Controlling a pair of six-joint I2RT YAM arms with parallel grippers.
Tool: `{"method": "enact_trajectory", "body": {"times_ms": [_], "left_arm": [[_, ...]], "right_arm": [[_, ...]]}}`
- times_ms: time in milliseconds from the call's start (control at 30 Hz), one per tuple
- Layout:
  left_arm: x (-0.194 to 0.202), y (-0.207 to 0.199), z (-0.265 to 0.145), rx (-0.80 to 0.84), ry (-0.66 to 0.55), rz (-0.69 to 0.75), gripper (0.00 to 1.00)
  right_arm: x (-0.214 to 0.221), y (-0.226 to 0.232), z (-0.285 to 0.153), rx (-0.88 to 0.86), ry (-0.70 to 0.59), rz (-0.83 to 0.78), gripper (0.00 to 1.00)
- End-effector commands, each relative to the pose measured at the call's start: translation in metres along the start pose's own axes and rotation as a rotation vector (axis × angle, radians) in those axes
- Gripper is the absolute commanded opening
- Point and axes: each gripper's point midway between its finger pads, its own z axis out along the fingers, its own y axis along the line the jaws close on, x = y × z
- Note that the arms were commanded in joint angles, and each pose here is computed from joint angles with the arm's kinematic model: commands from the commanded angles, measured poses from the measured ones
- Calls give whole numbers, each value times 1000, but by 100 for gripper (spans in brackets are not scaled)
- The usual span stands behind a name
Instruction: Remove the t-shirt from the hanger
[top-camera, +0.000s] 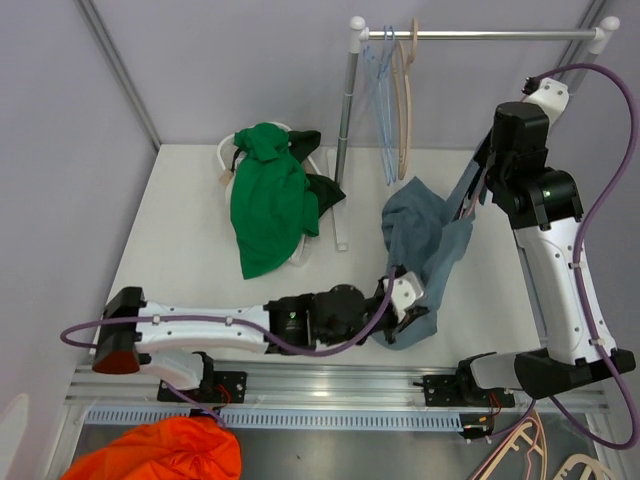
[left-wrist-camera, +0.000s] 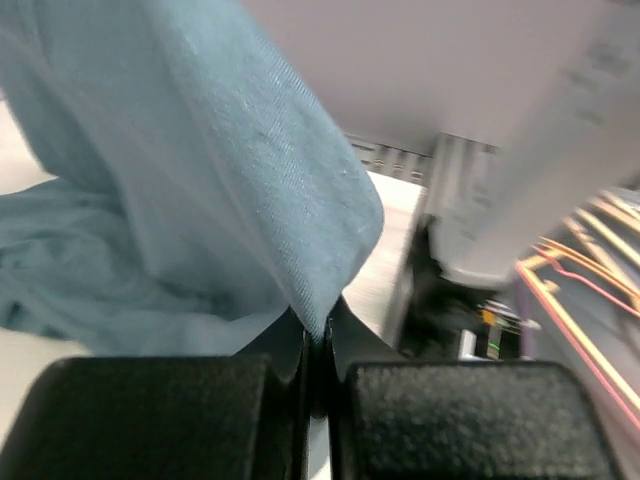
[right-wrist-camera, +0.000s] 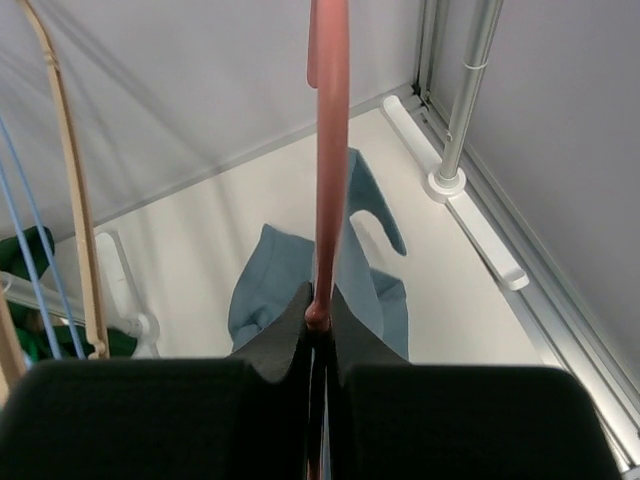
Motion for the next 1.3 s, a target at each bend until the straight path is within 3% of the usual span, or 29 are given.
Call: {"method": "enact_trajectory", "body": {"times_ms": [0,67,133,267,400,633,700,767,800,867,900,1100,1267], "left_arm": [[4,-43,-32,102,-26,-65,1],[11,-66,-41,148,-31,-95,1],[46,-84,-47,184,23,-117,1],[85,-84,-40,141,111,-150,1],[71,-74,-36,114,58,-132,1],[46,25,6,-2,107,-314,1],[27,38,17,-9,92,-313,1],[52,55,33,-52,179,-308,1],[25,62,44,-45,142,-316,1],[61,64,63,-32,256,-337,1],[44,64,72,-3,244,-358,1],[67,59,89,35,275,-408,1],[77,51,62,54,306,-436,1]], "right_arm": [[-34,1,5,10,-103,48,0],[-36,1,7,14,-103,47,0],[-35,-1,9,15,-100,46,0],[-33,3,7,-8,-88,50,0],[-37,4,1,-21,-89,51,0],[-26,17,-34,-175,9,65,0],[-19,17,-40,-190,38,56,0],[-11,16,-47,-209,68,44,0],[-9,16,-50,-220,79,38,0],[-2,16,-54,-235,100,21,0],[0,16,-57,-243,105,15,0],[-15,5,-64,-227,29,-12,0],[-45,8,-71,-291,-142,-36,0]]}}
